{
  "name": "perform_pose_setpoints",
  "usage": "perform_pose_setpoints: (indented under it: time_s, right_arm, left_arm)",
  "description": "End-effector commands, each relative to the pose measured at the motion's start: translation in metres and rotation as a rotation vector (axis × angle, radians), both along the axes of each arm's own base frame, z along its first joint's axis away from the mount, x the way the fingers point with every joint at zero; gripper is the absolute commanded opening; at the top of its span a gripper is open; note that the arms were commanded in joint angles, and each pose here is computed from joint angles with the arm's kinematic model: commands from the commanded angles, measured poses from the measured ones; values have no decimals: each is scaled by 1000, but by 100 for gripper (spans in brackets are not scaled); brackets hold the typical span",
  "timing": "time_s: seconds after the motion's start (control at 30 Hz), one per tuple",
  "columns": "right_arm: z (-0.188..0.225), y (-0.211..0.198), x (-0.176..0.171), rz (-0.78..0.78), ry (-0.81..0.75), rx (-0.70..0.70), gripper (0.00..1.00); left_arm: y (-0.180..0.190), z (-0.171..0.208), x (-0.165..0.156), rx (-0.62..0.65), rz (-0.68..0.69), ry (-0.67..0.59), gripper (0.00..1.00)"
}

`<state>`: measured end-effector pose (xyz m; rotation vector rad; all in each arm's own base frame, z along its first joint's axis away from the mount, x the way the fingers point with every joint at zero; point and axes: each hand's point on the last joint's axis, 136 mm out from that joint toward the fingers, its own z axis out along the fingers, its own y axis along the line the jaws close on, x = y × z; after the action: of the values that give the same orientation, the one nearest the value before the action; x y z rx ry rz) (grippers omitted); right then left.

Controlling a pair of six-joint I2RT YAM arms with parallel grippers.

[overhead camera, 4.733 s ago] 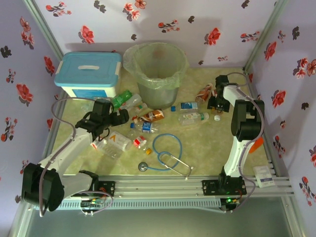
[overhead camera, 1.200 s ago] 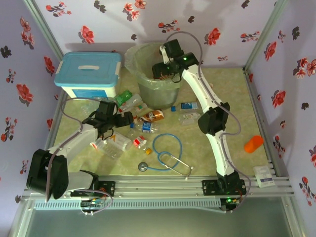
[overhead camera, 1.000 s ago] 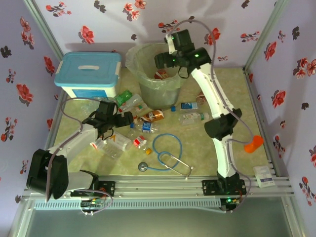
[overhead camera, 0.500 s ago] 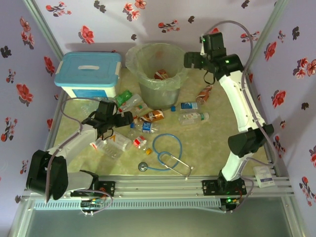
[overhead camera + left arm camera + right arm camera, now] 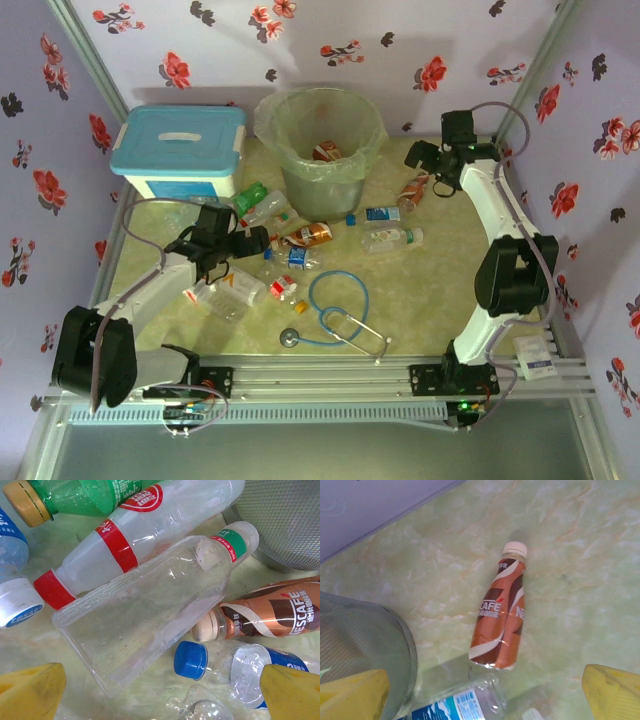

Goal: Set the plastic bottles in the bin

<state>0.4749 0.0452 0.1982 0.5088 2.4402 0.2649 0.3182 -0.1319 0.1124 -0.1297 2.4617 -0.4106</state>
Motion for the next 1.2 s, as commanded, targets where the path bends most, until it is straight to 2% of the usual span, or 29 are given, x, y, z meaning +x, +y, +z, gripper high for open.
perform_pose_setpoints:
  time_s: [0.0,0.33,0.8,1.07,1.17]
  right_arm:
    - [-31,7,16,-51,14,69,99]
    - [-98,8,30,-101,116,81,99]
    - [-154,19,30,-95,213,126,98]
    - [-162,16,27,-97,229,104,89]
    - [-165,15,26,-94,234,97,74]
  left_arm:
    - [-2,1,-5,-18,2,2,100]
    - [-1,-2,-4,-6,-2,9,100]
    - [-3,-1,-1,3,-11,14,100]
    - [-2,-3,-1,5,-9,16,100]
    - [-2,-4,-2,5,-10,18,100]
